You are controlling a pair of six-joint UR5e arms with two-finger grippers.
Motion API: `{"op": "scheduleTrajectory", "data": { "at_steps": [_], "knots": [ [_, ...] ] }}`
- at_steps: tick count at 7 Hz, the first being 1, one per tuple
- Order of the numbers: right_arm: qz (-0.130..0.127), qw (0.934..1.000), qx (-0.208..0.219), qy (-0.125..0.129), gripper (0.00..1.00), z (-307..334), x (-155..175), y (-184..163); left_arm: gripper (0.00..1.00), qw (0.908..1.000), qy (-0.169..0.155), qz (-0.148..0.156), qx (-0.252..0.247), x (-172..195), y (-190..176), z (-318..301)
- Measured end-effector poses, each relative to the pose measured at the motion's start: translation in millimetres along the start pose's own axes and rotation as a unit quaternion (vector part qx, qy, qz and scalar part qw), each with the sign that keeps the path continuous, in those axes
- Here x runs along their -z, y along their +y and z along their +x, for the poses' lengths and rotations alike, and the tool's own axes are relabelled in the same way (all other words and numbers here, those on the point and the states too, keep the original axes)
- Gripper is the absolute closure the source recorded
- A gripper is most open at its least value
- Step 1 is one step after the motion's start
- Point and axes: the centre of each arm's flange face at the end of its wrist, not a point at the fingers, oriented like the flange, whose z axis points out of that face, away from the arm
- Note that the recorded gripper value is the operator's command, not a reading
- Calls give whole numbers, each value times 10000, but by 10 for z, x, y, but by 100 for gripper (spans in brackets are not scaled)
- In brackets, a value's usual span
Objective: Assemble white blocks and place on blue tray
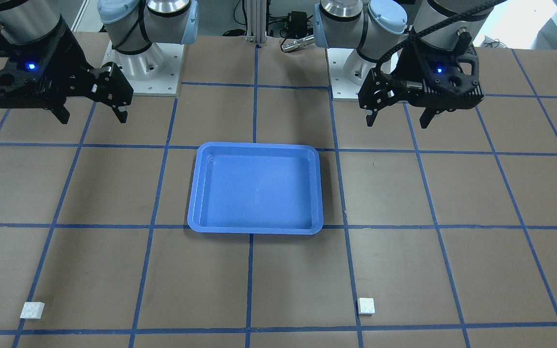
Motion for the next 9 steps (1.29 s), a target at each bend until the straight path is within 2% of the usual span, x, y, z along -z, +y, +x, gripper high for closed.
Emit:
{"op": "scheduleTrajectory", "data": {
  "at_steps": [2,3,4,6,8,9],
  "knots": [
    [-397,9984,391,-106,0,431,-360,-201,0,10000,-27,-24,-55,-38,-18,25],
    [-555,9949,832,-142,0,602,-583,-306,0,9999,-37,-73,-106,-157,-121,11],
    [-619,9883,1383,-188,0,790,-765,-424,0,9998,-34,-105,-147,-396,-339,-8],
    [-461,9746,2179,-219,0,1254,-1118,-748,0,9998,-33,-101,-180,-1193,-952,-31],
    [-240,9552,2941,-210,0,1701,-1425,-1000,0,9998,-56,-81,-167,-2090,-1448,-54],
    [-58,9480,3175,-208,0,1926,-1579,-1123,0,9998,-68,-46,-153,-2481,-1641,-76]
  ]
}}
